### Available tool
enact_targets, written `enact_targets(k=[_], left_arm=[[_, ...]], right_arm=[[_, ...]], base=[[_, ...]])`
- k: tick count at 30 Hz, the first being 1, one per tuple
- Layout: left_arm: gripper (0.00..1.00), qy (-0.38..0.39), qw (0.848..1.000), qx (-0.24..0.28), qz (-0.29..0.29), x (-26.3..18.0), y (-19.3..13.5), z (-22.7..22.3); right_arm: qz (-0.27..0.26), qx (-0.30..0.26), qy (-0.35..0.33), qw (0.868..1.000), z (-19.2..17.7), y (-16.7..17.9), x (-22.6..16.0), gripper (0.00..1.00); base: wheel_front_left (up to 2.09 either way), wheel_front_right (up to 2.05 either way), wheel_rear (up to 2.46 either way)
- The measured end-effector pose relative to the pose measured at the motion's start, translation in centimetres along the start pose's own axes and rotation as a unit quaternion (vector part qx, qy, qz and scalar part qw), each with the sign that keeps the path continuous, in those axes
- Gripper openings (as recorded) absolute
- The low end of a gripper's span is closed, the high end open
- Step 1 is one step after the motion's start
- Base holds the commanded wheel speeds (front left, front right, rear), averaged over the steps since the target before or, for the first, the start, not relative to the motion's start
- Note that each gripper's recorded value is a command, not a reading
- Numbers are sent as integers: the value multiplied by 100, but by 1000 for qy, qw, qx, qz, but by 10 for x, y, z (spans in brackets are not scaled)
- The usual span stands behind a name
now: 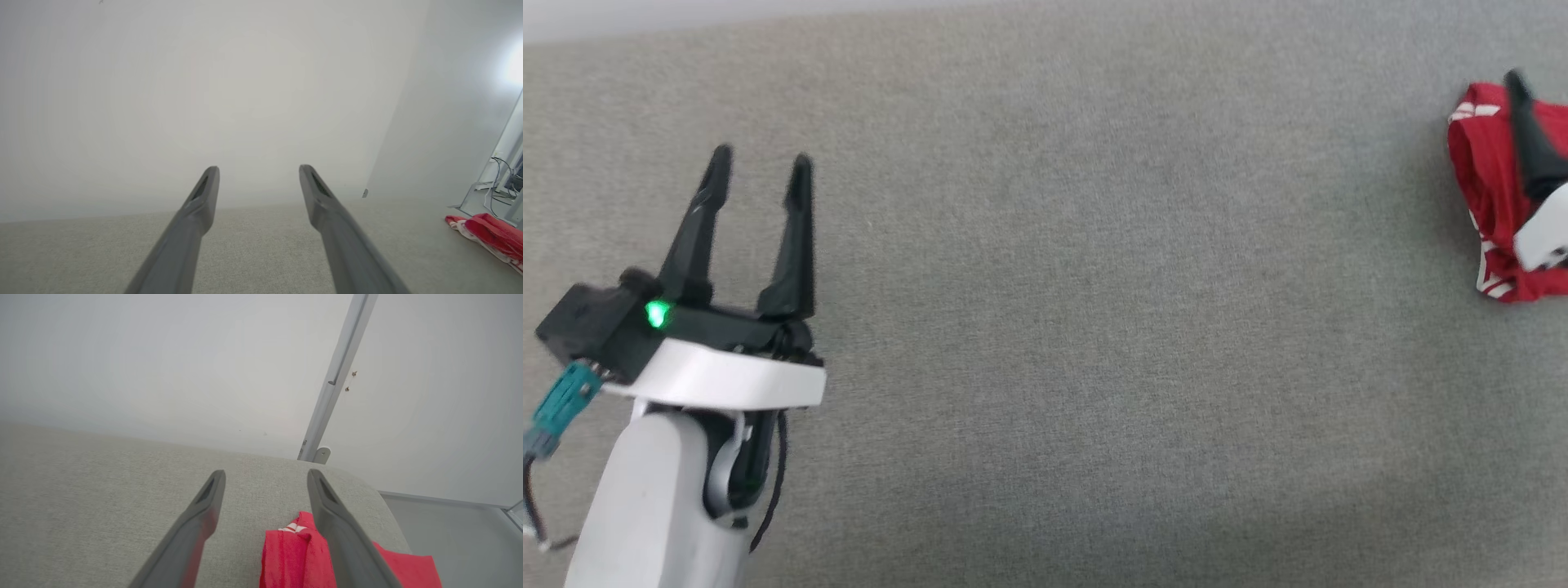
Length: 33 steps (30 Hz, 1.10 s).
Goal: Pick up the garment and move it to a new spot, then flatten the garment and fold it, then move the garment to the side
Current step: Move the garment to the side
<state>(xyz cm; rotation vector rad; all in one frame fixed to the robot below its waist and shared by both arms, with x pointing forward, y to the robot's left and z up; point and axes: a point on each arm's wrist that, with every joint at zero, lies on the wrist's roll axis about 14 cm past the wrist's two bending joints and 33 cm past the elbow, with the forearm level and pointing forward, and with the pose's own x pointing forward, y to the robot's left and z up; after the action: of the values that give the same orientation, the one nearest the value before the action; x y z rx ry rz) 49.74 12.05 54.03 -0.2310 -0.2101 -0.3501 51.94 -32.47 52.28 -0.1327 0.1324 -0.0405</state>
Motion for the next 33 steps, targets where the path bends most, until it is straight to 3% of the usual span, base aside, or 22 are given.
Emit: enact_targets(k=[14,33], left_arm=[[100,0,996,33,83,-68,35,27],[100,25,989,37,143,-154,45,36]], right_arm=[[69,52,-62,994,3,69,-36,100],[70,107,-94,987,-6,90,-102,100]], base=[[0,0,0],[0,0,0]])
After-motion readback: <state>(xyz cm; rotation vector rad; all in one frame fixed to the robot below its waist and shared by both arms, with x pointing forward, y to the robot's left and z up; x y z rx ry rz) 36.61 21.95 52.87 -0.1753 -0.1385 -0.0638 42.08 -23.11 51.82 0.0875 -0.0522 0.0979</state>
